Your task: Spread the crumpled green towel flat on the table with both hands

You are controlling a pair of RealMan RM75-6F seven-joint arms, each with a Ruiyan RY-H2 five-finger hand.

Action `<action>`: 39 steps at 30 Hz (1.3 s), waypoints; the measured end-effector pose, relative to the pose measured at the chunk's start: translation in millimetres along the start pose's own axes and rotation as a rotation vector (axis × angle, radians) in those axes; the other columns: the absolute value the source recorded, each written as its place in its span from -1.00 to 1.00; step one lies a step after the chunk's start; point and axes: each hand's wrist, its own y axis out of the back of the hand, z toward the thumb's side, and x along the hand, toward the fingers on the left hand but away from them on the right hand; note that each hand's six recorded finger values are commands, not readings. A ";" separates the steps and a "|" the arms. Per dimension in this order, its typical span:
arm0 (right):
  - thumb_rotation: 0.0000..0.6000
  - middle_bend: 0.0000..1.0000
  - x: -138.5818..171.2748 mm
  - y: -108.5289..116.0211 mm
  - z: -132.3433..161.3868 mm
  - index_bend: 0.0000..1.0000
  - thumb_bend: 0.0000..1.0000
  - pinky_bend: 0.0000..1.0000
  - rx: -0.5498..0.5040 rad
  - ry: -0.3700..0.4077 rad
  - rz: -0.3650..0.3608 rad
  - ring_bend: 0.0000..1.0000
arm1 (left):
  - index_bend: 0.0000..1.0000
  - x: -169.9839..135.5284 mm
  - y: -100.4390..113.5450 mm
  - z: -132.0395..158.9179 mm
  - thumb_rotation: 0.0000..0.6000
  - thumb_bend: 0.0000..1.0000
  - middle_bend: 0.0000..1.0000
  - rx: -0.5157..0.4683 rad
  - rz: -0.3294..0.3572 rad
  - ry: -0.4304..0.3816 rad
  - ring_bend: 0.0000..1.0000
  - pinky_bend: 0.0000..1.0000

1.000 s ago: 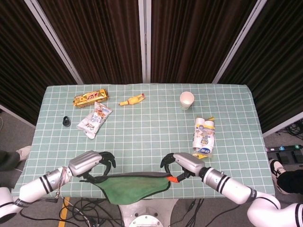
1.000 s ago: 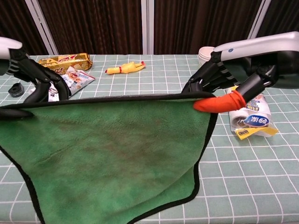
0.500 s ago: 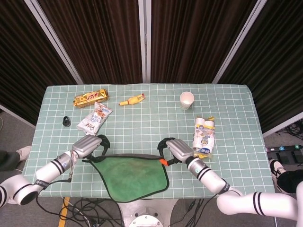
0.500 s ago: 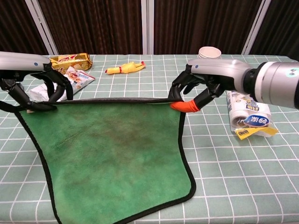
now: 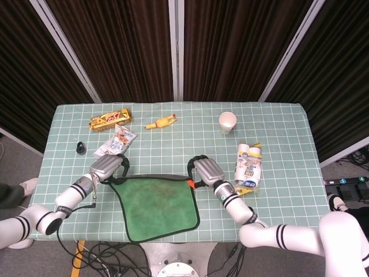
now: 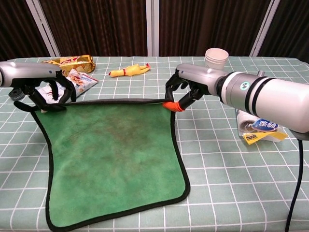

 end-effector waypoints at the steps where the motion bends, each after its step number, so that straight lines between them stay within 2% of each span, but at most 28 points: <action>1: 0.88 -0.36 -4.3 -0.7 0.1 0.39 0.25 -0.71 0.008 -0.003 -0.007 -0.66 | 0.32 2.4 0.4 -2.1 1.00 0.06 -0.26 0.002 0.003 0.007 -0.60 -0.32; 16: 0.86 -0.39 -45.1 -12.8 13.5 0.31 0.16 -0.75 0.083 -0.013 -0.042 -0.69 | 0.22 28.9 -1.0 -24.0 1.00 0.03 -0.29 0.040 0.021 0.089 -0.60 -0.33; 18: 0.87 -0.42 -47.5 -14.3 15.0 0.23 0.12 -0.77 0.095 -0.013 -0.040 -0.71 | 0.15 29.3 -2.1 -25.8 1.00 0.00 -0.31 0.033 0.019 0.096 -0.61 -0.33; 24: 0.80 -0.54 -51.1 -19.4 18.5 -0.29 -0.05 -0.82 0.125 -0.011 -0.036 -0.80 | -0.18 30.4 -5.1 -30.0 1.00 -0.14 -0.46 0.037 0.014 0.112 -0.68 -0.33; 31: 0.77 -0.69 -56.9 -22.6 23.1 -0.75 -0.25 -0.87 0.169 -0.016 -0.041 -0.89 | -0.34 35.2 -7.0 -35.9 1.00 -0.27 -0.57 0.040 0.021 0.138 -0.73 -0.35; 34: 0.76 -0.75 -59.8 -24.3 25.8 -0.95 -0.42 -0.90 0.192 -0.018 -0.041 -0.93 | -0.40 37.7 -7.3 -38.7 1.00 -0.37 -0.63 0.041 0.024 0.152 -0.76 -0.38; 36: 0.74 -0.80 -61.7 -25.6 27.4 -0.99 -0.53 -0.91 0.202 -0.021 -0.041 -0.96 | -0.44 38.9 -7.4 -40.8 0.98 -0.44 -0.66 0.046 0.029 0.161 -0.78 -0.41; 37: 0.72 -0.84 -62.7 -26.1 28.6 -1.00 -0.61 -0.94 0.207 -0.022 -0.040 -0.98 | -0.48 39.2 -7.5 -42.0 0.87 -0.50 -0.70 0.049 0.029 0.166 -0.80 -0.42; 39: 0.71 -0.89 -64.0 -26.4 30.4 -1.00 -0.74 -0.97 0.213 -0.024 -0.041 -1.00 | -0.52 40.0 -8.1 -43.7 0.51 -0.60 -0.76 0.046 0.030 0.175 -0.84 -0.44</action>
